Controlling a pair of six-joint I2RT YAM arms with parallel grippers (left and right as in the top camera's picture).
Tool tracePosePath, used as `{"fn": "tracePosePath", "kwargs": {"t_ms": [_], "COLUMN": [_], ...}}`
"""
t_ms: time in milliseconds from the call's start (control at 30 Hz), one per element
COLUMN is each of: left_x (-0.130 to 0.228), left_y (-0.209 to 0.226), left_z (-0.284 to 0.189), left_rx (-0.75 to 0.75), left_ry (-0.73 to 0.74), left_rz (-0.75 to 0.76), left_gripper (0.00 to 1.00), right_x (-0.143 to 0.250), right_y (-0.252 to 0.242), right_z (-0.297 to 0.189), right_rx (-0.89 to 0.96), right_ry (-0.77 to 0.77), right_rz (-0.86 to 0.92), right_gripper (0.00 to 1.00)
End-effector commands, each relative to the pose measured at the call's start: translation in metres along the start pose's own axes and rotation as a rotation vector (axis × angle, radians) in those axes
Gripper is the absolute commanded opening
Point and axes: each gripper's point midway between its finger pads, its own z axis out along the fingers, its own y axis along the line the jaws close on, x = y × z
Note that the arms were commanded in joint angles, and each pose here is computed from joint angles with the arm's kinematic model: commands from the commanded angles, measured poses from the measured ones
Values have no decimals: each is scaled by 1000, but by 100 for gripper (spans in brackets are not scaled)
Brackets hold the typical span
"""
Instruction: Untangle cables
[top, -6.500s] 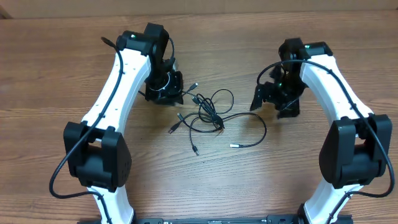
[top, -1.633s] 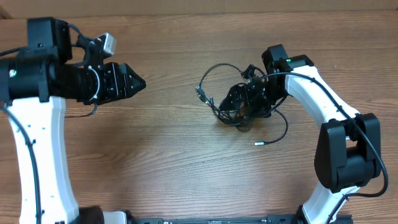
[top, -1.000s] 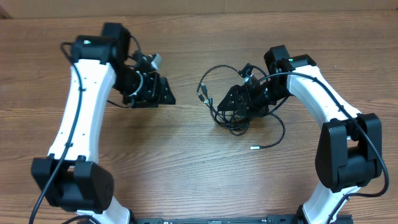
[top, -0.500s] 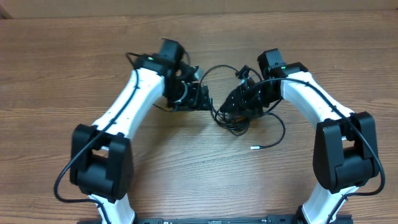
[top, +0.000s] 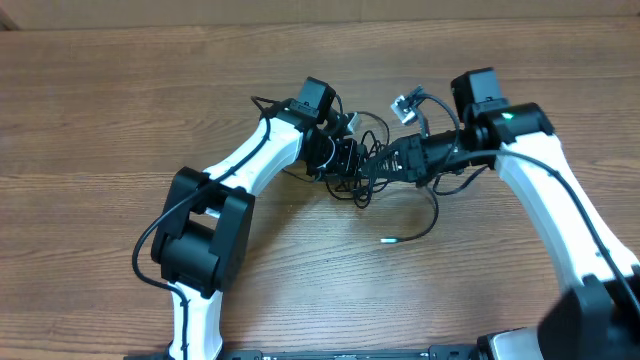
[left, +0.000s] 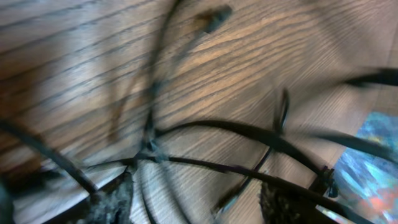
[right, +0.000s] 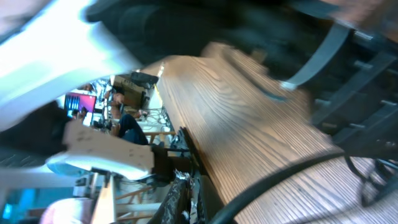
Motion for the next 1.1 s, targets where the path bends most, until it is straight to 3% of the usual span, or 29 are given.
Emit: {"fn": "tracePosePath", "kwargs": {"t_ms": [0,33,67,367,600,867,1000,1067], "left_x": [6,6,6,10,8,2,2,3], "left_y": [4,5,7,42,76,65,59,56], "left_z": [16,17,17,-18,-86,-157,-177,-178], "left_rx": [27,24,17,-49,-80,-103,-191,-217], "left_ry": [39,37,36,48,-25,-179,-237,-241], "left_rz": [-10,4,9,-52,-149,-90,-58,-51], "left_gripper": [40,14,4,4,4,4,4,4], "right_x": [-5,-5,-4,-1,10,24,26,27], "right_y": [39,43,45,45,5,-60,-64,-65], "right_z": [-14,-16,-17,-27,-39,-70,-72,-71], "right_rx": [-40,-39,-39,13,223,630,650,648], "right_ry": [-51,-57,-59,-75,-48,-48,-63,-68], "right_rz": [-144,-157,-163,-152,-49,188,242,268], "right_gripper": [4,4,4,4,4,4,4,10]}}
